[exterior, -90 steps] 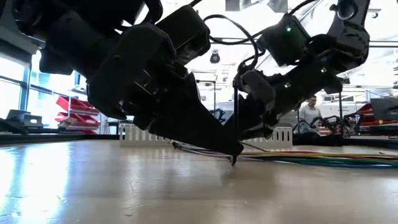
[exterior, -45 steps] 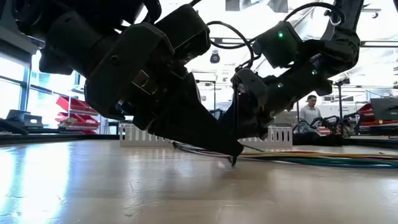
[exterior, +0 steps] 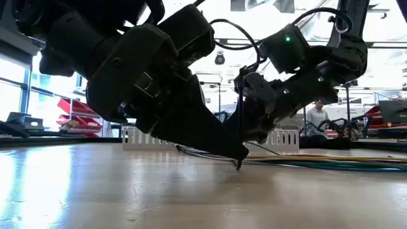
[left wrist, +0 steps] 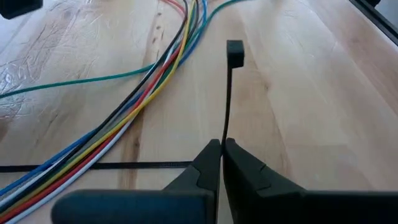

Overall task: Ziptie cables
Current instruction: Wrap the cable wires with black ziptie

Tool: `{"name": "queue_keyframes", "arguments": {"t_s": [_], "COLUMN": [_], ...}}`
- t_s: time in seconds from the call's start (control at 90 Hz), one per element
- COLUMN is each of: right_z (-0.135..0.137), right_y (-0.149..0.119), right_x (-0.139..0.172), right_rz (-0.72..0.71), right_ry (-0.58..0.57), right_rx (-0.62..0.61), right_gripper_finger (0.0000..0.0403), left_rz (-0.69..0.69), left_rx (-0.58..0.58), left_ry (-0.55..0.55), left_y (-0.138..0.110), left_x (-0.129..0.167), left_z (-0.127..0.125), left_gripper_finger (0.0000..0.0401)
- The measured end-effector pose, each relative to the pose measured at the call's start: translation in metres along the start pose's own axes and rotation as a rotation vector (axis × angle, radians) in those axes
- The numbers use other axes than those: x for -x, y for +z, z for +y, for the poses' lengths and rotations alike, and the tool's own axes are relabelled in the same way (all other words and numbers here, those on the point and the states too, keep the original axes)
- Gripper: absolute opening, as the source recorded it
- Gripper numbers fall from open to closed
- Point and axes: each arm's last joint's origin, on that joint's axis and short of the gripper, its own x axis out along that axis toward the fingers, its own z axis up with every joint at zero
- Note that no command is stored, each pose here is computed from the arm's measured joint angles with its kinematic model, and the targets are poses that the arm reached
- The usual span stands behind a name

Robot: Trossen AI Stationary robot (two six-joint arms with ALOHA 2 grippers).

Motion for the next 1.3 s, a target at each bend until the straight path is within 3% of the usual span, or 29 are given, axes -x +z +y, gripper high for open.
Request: {"name": "queue_keyframes", "arguments": {"t_s": [0.144,0.411,0.833,1.3], "right_z": [0.000,0.019,0.071,0.090], "right_y": [0.000,0.001,-0.028,-0.040], "right_x": [0.000,0.005,0.020,0.029], "right_rz": [-0.003,-0.019,-0.041,-0.002], "right_ry": [0.002,0.037,-0.292,-0.431], "right_rx": [0.016,0.173,0.684,1.086], "right_gripper_finger": [0.0005,0.0000,0.0000,0.0000], "left_rz": [0.001,-0.002,-0.009,-0.049], "left_rx": [0.000,0.035,0.080,0.146], "left_ry": [0.001,-0.003,-0.012,-0.038], "left_y": [0.000,0.000,0.001,0.010], "left_x": [0.000,0.000,0.000,-0.004], "left_z": [0.000,0.000,-0.001,0.014], "left_gripper_finger": [0.0000,0.0000,0.0000,0.0000]}}
